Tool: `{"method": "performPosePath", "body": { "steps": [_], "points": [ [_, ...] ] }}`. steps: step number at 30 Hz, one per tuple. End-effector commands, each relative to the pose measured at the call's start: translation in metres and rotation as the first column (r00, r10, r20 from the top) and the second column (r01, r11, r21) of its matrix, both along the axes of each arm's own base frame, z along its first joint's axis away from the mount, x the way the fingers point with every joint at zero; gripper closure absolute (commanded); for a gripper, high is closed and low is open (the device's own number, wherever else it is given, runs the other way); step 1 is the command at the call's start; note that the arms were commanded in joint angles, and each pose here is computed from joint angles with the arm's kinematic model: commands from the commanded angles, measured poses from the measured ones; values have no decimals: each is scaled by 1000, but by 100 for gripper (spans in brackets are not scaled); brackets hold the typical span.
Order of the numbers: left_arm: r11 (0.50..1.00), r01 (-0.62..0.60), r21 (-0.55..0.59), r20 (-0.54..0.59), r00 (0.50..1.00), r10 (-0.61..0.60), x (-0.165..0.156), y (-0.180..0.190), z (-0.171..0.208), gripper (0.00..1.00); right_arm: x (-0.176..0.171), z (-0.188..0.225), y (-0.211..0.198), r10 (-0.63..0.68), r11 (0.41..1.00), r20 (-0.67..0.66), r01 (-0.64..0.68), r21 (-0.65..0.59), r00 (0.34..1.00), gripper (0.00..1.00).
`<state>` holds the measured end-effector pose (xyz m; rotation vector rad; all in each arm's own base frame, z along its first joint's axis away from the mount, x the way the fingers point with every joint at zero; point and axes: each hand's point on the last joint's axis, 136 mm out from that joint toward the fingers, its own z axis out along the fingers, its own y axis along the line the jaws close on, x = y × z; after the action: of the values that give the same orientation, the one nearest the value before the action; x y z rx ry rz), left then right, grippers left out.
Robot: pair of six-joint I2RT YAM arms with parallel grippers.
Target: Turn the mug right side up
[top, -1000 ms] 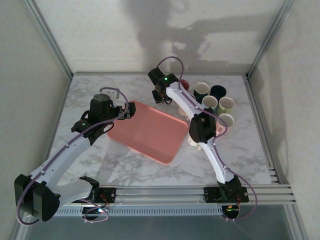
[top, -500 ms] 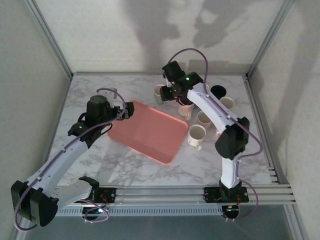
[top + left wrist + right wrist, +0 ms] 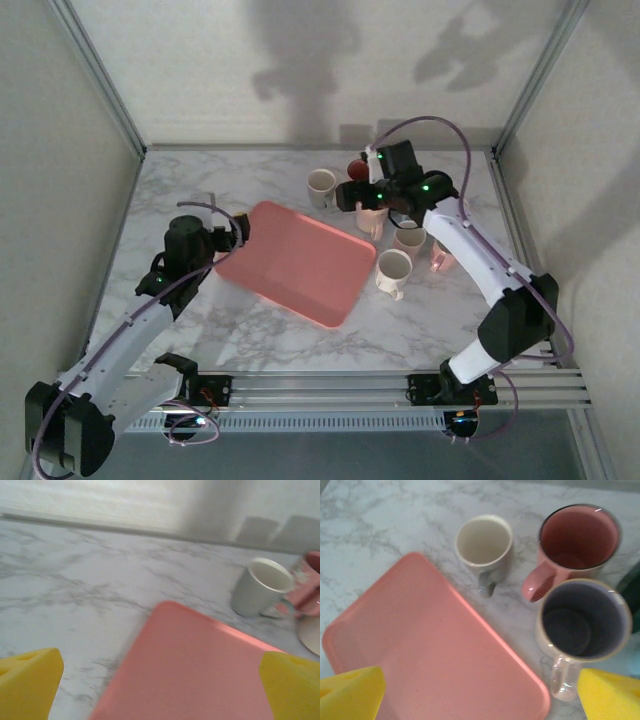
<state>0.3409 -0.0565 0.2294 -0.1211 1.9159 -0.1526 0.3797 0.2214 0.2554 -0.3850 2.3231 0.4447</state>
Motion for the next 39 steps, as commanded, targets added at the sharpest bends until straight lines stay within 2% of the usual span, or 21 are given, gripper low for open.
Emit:
{"method": "performPosePath", "body": {
  "steps": [1,3,8,10,14,17,20,25,29,34,39],
  "points": [
    [983,-176,53,95,981,171,8,48,11,0,8,24,-21,-29,999,123,25,28,992,1],
    [967,-255,22,102,962,251,10,76,7,0,10,25,-39,-62,998,159,60,21,985,1],
    [933,-352,-74,140,923,359,15,131,-2,0,13,26,-73,-127,992,218,118,55,968,1],
    [938,-341,-60,183,920,347,16,138,-4,1,14,25,-81,-141,989,223,127,76,964,1],
    [966,-256,-38,285,924,256,15,124,-11,1,16,19,-92,-155,987,231,139,82,961,1],
    [978,-210,14,239,950,201,21,112,-37,0,17,16,-95,-148,988,239,135,70,960,1],
    [984,-178,12,227,959,170,30,105,-50,0,17,17,-95,-120,992,258,108,62,959,1],
    [984,-180,9,190,966,175,40,105,-72,0,20,27,-102,-121,992,321,103,75,939,1],
    [988,-157,7,220,964,152,37,96,-84,1,24,34,-112,-143,989,350,123,78,926,1],
    [988,-147,52,219,967,133,41,85,-95,0,33,39,-136,-206,979,395,192,76,895,1],
    [983,-179,39,232,959,165,35,90,-96,0,38,31,-167,-280,959,403,277,68,871,1]
  ]
}}
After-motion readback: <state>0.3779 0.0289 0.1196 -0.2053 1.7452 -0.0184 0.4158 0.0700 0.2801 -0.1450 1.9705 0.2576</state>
